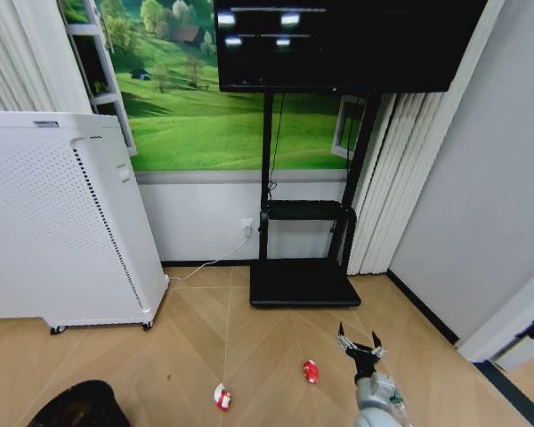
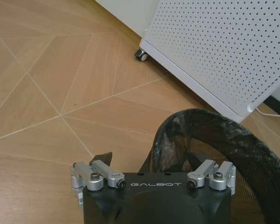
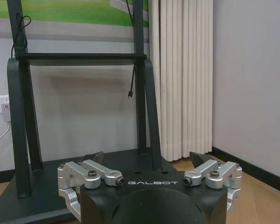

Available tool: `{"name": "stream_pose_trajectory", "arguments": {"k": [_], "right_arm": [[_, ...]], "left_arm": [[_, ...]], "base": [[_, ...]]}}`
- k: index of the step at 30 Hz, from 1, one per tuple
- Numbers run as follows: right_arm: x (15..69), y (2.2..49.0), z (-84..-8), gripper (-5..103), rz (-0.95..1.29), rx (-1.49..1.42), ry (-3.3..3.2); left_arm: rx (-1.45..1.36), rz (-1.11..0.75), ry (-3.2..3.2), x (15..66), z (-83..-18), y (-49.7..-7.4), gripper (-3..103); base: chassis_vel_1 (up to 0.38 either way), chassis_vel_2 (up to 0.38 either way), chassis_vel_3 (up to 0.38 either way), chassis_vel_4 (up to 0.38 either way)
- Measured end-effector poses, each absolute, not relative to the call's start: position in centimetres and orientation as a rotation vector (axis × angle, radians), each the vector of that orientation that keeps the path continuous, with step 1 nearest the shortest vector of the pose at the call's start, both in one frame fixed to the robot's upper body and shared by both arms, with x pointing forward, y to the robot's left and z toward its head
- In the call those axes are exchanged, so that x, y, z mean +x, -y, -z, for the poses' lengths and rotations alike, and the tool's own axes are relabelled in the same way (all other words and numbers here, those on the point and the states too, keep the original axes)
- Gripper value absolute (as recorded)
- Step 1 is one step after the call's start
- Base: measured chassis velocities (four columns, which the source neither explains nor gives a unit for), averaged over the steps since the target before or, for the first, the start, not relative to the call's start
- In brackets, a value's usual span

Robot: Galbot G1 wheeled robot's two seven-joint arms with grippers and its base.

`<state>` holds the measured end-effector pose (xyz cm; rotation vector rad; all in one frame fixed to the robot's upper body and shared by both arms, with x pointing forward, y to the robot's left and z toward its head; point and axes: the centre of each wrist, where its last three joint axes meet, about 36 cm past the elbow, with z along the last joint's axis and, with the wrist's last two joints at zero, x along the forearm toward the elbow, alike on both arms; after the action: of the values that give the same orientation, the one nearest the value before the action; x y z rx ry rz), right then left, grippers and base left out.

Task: Pick up the trash bin and place the garbage on the floor into it.

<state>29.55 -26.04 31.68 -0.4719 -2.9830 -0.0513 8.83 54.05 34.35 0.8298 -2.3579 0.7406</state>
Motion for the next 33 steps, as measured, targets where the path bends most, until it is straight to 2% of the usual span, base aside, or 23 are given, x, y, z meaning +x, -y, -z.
{"name": "stream_pose_trajectory", "arguments": {"k": [3,4,10,19,22,24,26,27,30,33], "right_arm": [[29.4,26.0,-31.7,100,0.05,-0.472,2.982],[29.4,26.1,-31.7,100,0.049,-0.472,2.982],[29.4,26.4,-31.8,100,0.038,-0.479,2.985],[29.6,26.7,-32.0,100,0.029,-0.493,2.988],[29.6,26.6,-32.0,100,0.031,-0.494,2.987],[29.7,26.4,-32.0,100,0.033,-0.496,2.986],[29.7,26.4,-32.0,100,0.032,-0.497,2.986],[29.7,26.4,-32.0,100,0.032,-0.497,2.986],[29.7,26.4,-32.0,100,0.031,-0.497,2.986],[29.8,26.5,-32.0,100,0.029,-0.5,2.988]], "left_arm": [[0.809,-0.75,2.36,10.5,-34.6,-54.7,89],[0.803,-0.752,2.361,10.9,-34.7,-54.9,93],[0.745,-0.78,2.314,14.5,-34.0,-55.9,89],[0.708,-0.831,2.223,15.4,-32.5,-54.6,88],[0.7,-0.84,2.214,15.3,-32.2,-54.3,93],[0.699,-0.858,2.195,15.2,-31.6,-54.0,86],[0.694,-0.882,2.166,14.9,-30.9,-53.5,75],[0.694,-0.882,2.166,14.9,-30.9,-53.5,75],[0.695,-0.901,2.172,14.9,-31.0,-53.4,58],[0.694,-0.909,2.172,14.9,-30.9,-53.4,53]], "base": [[0.0,0.0,0.0,0.0],[0.0,0.0,0.0,0.0],[0.0,0.0,0.0,0.0],[0.0,0.0,0.0,0.0],[0.0,0.0,0.0,0.0],[0.0,0.0,0.0,0.0],[0.0,0.0,0.0,0.0],[0.0,0.0,0.0,0.0],[0.0,0.0,0.0,0.0],[0.0,0.0,0.0,0.0]]}}
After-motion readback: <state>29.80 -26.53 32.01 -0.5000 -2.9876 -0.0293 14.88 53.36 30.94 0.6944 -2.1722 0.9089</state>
